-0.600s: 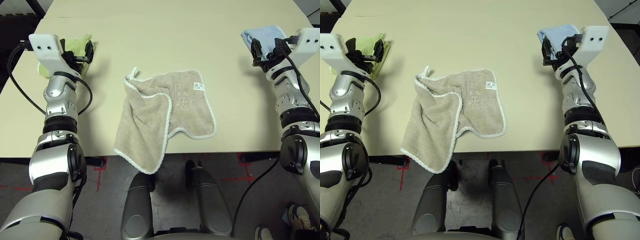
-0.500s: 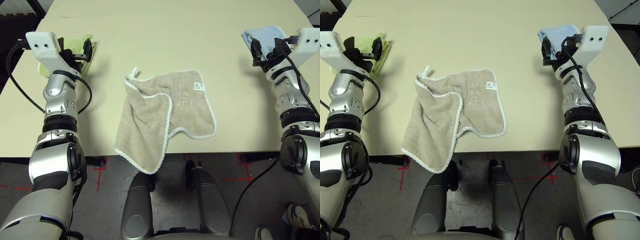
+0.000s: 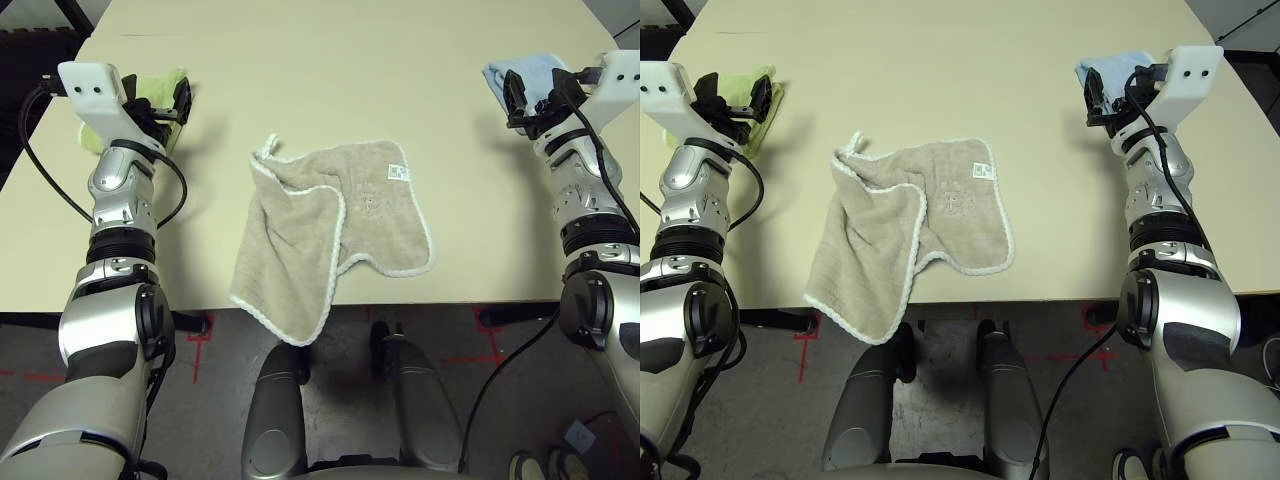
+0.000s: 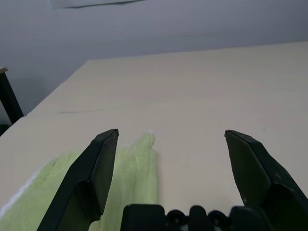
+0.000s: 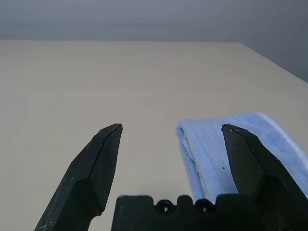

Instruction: Fold the towel and set it aside.

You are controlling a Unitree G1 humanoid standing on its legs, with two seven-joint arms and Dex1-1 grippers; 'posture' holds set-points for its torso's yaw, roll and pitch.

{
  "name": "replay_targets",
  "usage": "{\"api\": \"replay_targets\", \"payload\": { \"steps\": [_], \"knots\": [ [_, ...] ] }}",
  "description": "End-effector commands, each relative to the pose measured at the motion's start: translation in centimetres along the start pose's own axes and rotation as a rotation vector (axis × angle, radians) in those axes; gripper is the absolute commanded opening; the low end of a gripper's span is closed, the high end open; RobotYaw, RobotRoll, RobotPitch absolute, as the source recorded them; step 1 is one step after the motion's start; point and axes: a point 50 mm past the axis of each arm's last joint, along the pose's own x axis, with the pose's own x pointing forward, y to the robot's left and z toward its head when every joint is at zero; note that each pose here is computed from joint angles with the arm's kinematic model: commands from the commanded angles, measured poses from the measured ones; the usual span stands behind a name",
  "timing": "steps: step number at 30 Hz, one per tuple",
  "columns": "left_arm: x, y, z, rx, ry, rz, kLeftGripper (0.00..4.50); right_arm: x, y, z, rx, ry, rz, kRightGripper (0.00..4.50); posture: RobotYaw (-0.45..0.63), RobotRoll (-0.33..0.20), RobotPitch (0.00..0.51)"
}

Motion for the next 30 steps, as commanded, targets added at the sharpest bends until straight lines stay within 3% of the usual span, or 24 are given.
{"api": "replay_targets", "payload": {
  "steps": [1,7,17,23,30],
  "knots": [
    [0.0,0.4,-0.2,-0.013,0.055,-0.084,4.49,-0.1,0.2,-0.3,0.018,0.011,0.010,4.50,0.00,0.000,0.273],
    [0.3,0.5,0.2,-0.045,0.119,-0.224,4.49,0.3,0.6,-0.2,0.014,0.038,0.055,4.50,0.00,0.000,0.273],
    [0.3,-2.6,1.9,-0.027,0.270,-0.875,4.49,1.1,1.1,1.2,0.007,0.119,0.334,4.50,-0.03,0.000,0.321],
    [-1.0,-3.4,1.5,0.020,0.322,-1.120,4.49,1.6,2.6,1.4,-0.116,0.308,0.561,4.50,-0.05,0.000,0.328],
    [-1.5,-3.0,2.3,0.087,0.311,-1.224,4.49,2.8,5.5,2.9,-0.114,0.454,0.762,4.50,-0.05,0.000,0.333]
  ]
}}
